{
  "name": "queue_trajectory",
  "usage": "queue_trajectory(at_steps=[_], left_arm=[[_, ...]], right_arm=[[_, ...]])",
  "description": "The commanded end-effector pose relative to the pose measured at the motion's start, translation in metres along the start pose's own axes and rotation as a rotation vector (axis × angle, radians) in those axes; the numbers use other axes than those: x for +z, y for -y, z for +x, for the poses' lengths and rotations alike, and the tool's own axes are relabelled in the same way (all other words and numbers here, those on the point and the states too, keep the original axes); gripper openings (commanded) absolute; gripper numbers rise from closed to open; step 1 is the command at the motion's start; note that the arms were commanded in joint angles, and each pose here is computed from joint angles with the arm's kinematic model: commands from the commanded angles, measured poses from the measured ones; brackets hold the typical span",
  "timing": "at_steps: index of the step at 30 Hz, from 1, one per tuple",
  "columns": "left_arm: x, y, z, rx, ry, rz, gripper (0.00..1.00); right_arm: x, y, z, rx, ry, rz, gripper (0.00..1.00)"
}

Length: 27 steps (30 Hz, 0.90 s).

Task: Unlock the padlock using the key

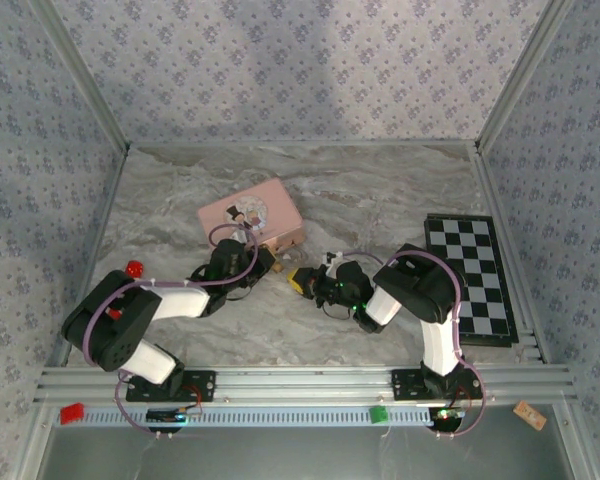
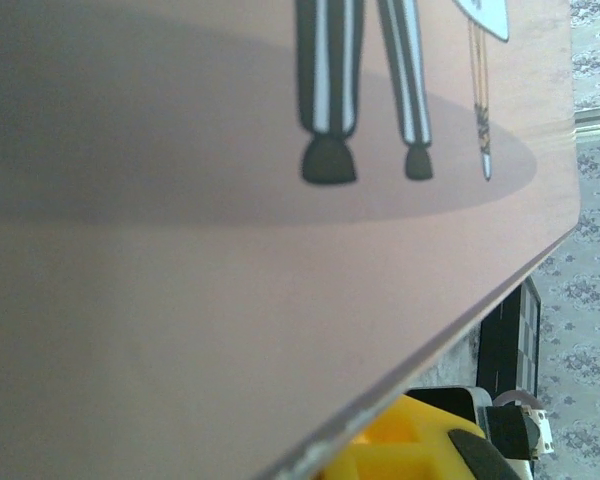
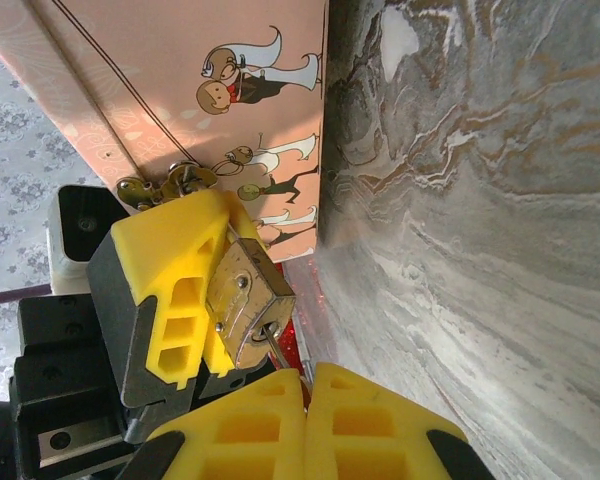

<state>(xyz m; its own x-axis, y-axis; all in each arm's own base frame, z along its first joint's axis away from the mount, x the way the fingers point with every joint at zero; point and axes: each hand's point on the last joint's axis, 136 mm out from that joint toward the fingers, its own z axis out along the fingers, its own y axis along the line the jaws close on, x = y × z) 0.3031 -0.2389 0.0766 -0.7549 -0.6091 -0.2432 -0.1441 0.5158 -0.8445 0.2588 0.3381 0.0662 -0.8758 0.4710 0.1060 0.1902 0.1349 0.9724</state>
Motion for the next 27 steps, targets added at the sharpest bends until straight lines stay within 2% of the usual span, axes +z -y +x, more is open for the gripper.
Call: queue_trajectory(at_steps=[1, 12, 19, 27], left_arm=[[-0.013, 0.062, 0.007, 0.002, -0.048, 0.22, 0.1], [-0.012, 0.059, 0.008, -0.001, -0.043, 0.21, 0.1], [-0.01, 0.068, 0.014, -0.002, -0.05, 0.233, 0.1], [-0.007, 0.075, 0.018, -0.015, -0.065, 0.258, 0.1]], right_arm=[[-0.001, -0.008, -0.003, -0.005, 0.02, -0.025, 0.0], [-0.001, -0.014, -0.002, -0.013, 0.019, -0.042, 0.0], [0.007, -0.033, 0.001, -0.021, 0.004, -0.088, 0.0], [0.01, -0.036, 0.001, -0.021, 0.001, -0.095, 0.0]])
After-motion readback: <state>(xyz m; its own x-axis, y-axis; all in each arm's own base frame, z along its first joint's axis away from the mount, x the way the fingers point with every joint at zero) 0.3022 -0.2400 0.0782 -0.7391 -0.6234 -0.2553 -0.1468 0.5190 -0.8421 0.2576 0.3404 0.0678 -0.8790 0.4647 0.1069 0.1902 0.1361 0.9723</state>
